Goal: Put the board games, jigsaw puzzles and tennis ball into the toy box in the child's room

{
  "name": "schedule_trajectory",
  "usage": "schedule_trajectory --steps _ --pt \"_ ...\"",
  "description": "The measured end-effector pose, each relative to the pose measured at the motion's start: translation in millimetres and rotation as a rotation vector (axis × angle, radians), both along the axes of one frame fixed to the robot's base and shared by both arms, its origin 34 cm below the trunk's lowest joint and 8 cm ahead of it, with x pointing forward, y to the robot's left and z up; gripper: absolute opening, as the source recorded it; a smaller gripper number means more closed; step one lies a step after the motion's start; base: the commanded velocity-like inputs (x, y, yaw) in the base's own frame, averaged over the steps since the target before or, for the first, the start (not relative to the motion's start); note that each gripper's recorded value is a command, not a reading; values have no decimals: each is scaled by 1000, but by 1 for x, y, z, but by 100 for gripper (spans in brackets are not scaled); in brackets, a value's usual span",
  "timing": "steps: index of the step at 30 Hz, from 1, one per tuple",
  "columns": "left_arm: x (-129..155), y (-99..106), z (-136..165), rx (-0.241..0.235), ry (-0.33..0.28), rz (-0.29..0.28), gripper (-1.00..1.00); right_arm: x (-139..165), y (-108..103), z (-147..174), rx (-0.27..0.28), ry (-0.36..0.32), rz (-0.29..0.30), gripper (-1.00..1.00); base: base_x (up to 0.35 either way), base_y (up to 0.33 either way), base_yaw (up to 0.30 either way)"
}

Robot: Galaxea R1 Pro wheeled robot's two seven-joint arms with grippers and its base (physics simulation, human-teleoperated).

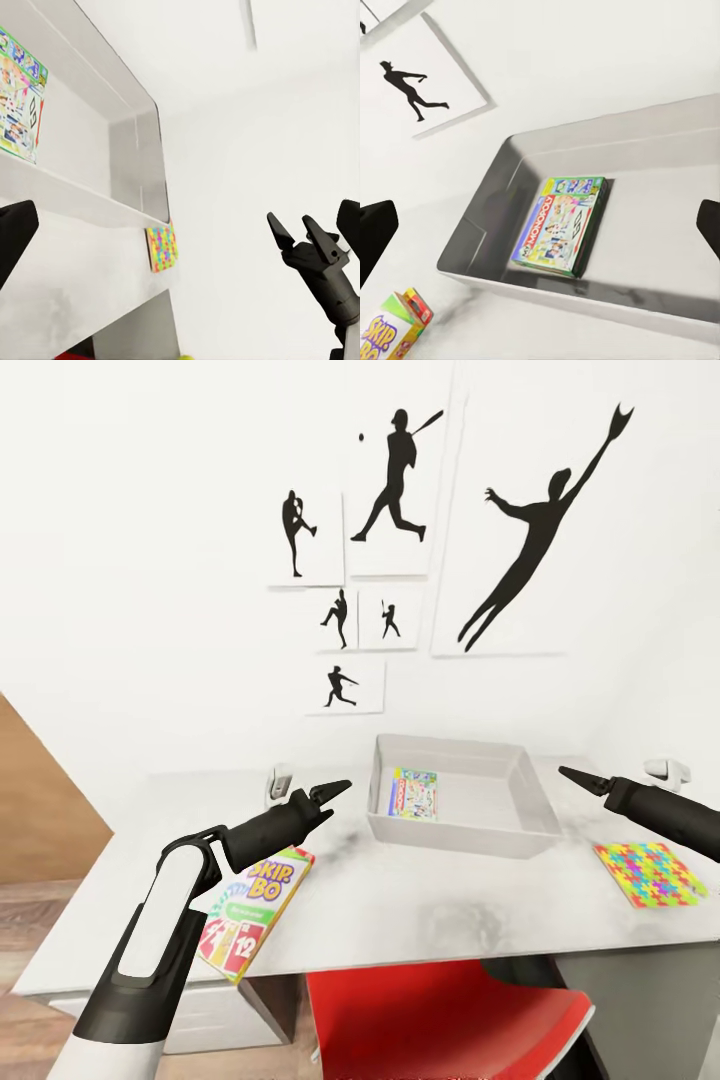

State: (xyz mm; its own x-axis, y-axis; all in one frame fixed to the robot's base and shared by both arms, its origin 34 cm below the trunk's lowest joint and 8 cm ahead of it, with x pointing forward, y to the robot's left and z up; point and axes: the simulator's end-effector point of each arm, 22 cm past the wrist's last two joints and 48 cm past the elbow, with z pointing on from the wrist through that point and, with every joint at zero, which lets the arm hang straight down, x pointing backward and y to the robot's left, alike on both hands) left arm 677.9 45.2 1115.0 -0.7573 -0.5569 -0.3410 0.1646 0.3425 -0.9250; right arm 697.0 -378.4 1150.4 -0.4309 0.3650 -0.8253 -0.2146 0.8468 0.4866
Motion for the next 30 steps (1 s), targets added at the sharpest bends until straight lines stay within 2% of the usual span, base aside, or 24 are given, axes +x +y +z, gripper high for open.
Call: schedule_trajectory --steps 30 --pt "-6 0 27 0 -49 1 100 -8 2 28 3 -49 3 100 -13 0 0"
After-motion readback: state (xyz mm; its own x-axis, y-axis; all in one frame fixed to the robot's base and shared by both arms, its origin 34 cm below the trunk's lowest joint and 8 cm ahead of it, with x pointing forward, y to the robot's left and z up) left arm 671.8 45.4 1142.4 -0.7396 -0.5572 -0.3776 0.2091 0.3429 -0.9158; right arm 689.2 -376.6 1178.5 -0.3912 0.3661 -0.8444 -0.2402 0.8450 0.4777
